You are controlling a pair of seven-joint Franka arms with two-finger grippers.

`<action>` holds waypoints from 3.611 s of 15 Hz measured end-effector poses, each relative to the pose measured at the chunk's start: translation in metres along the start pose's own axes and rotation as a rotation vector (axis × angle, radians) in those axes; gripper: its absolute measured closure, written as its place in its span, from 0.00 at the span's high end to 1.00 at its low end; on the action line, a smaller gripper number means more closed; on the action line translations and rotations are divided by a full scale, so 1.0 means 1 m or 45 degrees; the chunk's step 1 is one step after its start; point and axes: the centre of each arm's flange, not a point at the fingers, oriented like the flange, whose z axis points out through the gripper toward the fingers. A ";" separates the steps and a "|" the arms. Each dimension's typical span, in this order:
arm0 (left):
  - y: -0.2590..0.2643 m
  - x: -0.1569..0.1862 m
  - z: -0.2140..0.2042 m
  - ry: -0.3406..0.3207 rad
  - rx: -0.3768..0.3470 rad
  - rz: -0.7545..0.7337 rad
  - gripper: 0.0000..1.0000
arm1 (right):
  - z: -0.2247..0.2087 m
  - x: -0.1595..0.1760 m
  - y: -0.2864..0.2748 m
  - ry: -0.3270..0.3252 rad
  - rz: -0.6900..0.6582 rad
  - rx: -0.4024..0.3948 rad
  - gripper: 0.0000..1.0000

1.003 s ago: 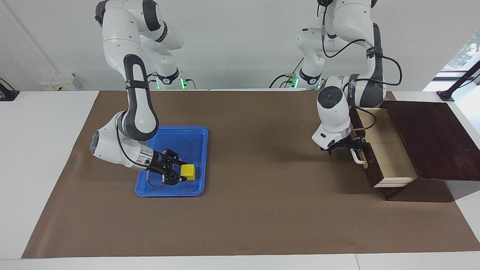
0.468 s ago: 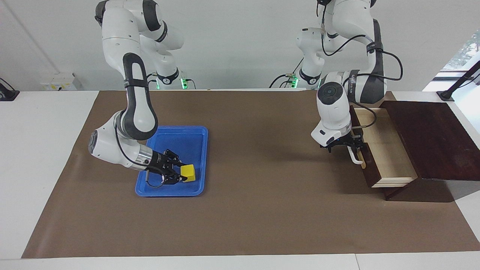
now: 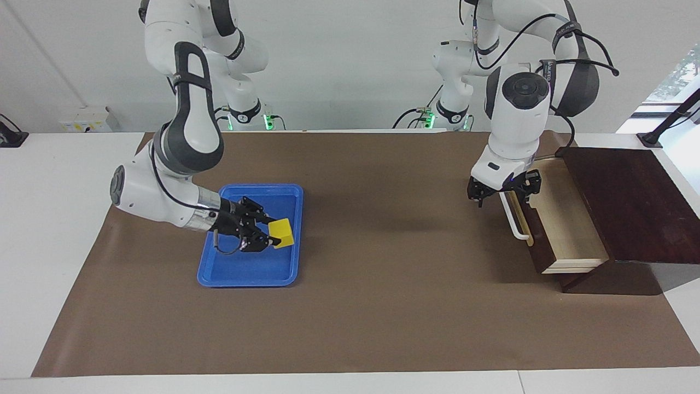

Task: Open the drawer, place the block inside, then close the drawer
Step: 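Lift the cube with the right gripper toward the left gripper, then grasp the cube with the left gripper from the right gripper, then carry the cube into the drawer with the left gripper while the right gripper withdraws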

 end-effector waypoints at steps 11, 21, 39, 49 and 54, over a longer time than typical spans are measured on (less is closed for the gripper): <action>0.056 -0.012 -0.043 -0.113 -0.228 -1.356 1.00 | 0.062 -0.204 -0.004 0.016 0.218 0.109 0.55; 0.098 -0.029 -0.062 -0.193 -0.188 -1.997 1.00 | 0.107 -0.261 0.010 0.014 0.230 0.122 0.55; 0.144 -0.057 -0.083 -0.225 -0.161 -2.080 0.68 | 0.126 -0.284 0.018 0.039 0.202 0.126 0.55; 0.145 -0.057 -0.084 -0.227 -0.166 -2.067 0.55 | 0.124 -0.282 0.017 0.040 0.227 0.133 0.59; 0.144 -0.056 -0.084 -0.225 -0.166 -2.065 0.55 | 0.113 -0.270 0.010 0.043 0.312 0.160 1.00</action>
